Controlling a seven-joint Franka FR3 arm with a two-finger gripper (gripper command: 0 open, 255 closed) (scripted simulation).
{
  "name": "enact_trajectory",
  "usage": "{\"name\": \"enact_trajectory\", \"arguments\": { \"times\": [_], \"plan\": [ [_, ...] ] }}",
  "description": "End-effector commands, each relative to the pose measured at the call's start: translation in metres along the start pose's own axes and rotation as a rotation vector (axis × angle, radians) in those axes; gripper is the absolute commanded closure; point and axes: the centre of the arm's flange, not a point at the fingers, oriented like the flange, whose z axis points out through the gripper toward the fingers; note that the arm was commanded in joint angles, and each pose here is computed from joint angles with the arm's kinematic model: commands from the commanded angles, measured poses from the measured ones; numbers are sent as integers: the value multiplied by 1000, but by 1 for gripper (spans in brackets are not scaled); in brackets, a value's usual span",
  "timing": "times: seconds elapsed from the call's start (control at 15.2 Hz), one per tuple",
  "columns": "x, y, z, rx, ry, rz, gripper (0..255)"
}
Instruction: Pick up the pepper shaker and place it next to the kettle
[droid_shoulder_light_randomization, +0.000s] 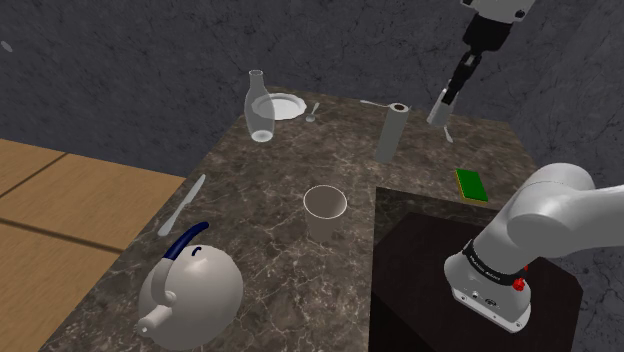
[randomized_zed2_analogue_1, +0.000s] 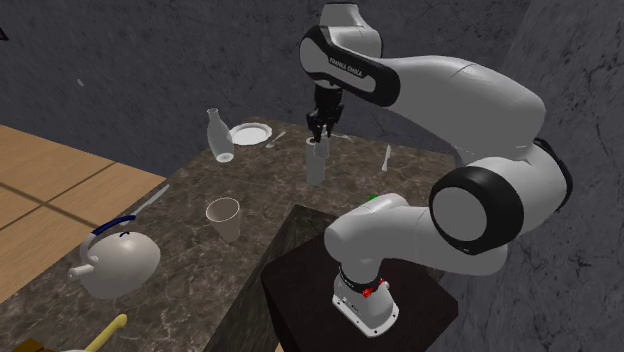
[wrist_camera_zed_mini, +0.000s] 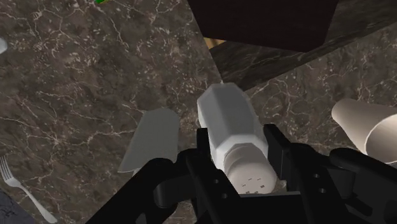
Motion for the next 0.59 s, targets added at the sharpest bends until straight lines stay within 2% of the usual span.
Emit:
{"name": "enact_trajectory", "arguments": {
  "times": [0.0,0.53],
  "plan": [
    [12,-24,3,1,0,1,255],
    [55,-120,11,1,0,1,255]
  ]
}}
